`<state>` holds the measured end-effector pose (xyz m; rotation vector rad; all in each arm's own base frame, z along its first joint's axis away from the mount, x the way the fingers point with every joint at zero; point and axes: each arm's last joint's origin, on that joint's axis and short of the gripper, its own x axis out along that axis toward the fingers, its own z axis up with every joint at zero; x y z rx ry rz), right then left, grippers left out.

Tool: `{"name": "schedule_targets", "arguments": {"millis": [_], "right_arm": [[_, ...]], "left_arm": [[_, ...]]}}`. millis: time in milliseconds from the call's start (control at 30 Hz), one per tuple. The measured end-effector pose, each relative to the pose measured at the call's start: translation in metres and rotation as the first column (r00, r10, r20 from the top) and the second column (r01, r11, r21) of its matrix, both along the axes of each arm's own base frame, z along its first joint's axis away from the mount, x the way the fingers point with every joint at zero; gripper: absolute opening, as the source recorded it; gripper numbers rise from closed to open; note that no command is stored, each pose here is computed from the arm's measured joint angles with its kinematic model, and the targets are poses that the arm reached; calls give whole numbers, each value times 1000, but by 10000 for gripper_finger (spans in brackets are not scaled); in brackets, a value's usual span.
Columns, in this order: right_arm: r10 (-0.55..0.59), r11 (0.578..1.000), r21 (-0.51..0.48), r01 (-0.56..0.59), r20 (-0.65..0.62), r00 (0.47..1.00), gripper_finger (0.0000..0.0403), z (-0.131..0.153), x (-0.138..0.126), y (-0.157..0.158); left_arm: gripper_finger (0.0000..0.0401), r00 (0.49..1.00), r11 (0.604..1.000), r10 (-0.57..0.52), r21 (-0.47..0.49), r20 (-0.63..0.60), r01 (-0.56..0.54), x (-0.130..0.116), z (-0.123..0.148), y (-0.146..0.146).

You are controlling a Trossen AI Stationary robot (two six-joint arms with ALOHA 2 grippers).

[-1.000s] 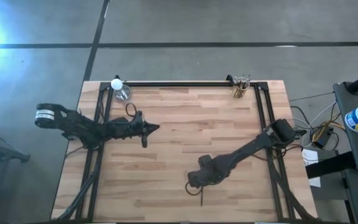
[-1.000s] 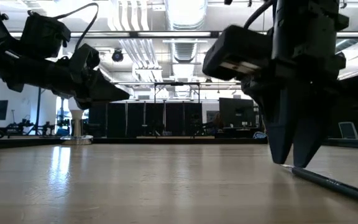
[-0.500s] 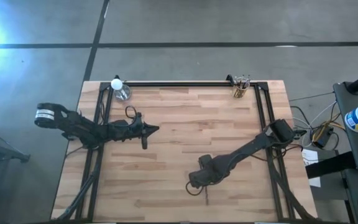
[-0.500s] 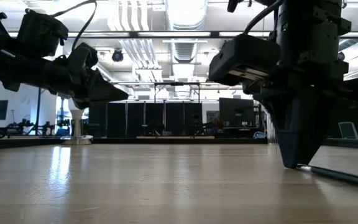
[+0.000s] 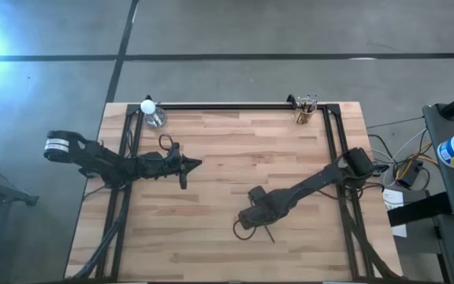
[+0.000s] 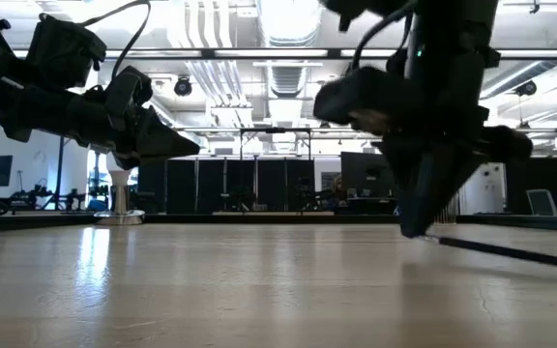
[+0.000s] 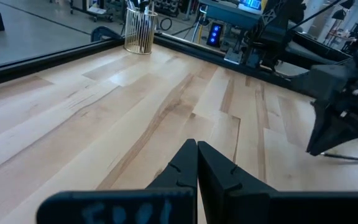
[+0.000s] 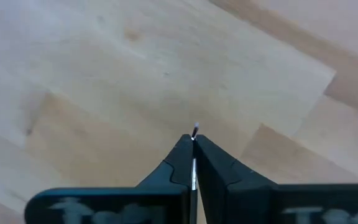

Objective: Sort items
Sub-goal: Put the liner brush into the gold holder

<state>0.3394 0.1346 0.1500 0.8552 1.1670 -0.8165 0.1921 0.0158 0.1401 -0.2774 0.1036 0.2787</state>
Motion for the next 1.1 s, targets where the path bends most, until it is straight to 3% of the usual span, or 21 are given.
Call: {"name": "schedule_targets", "arguments": {"millis": [300,500,667,833,1000,1100], "right_arm": [[123,987,-120,-108,124,985,9,40,2,-24],[229,942,-290,-167,195,954,8,84,-4,-58],[335,866,-447,-224,184,924,8,119,-23,-96],[365,793,-564,-231,136,921,8,130,-61,-139],[349,698,-712,-76,245,905,8,131,-104,-181],[316,605,-792,80,331,889,8,129,-127,-206]], "left_arm": [[5,1000,1000,-1,0,0,1,0,0,0],[5,1000,1000,-1,-1,-1,1,0,0,0],[5,1000,1000,-1,3,-3,1,0,0,0],[5,1000,1000,0,5,-9,0,-1,-1,0],[5,1000,1000,28,10,-11,-27,-1,-2,1],[5,999,999,40,14,-12,-40,-2,-2,1]]}}
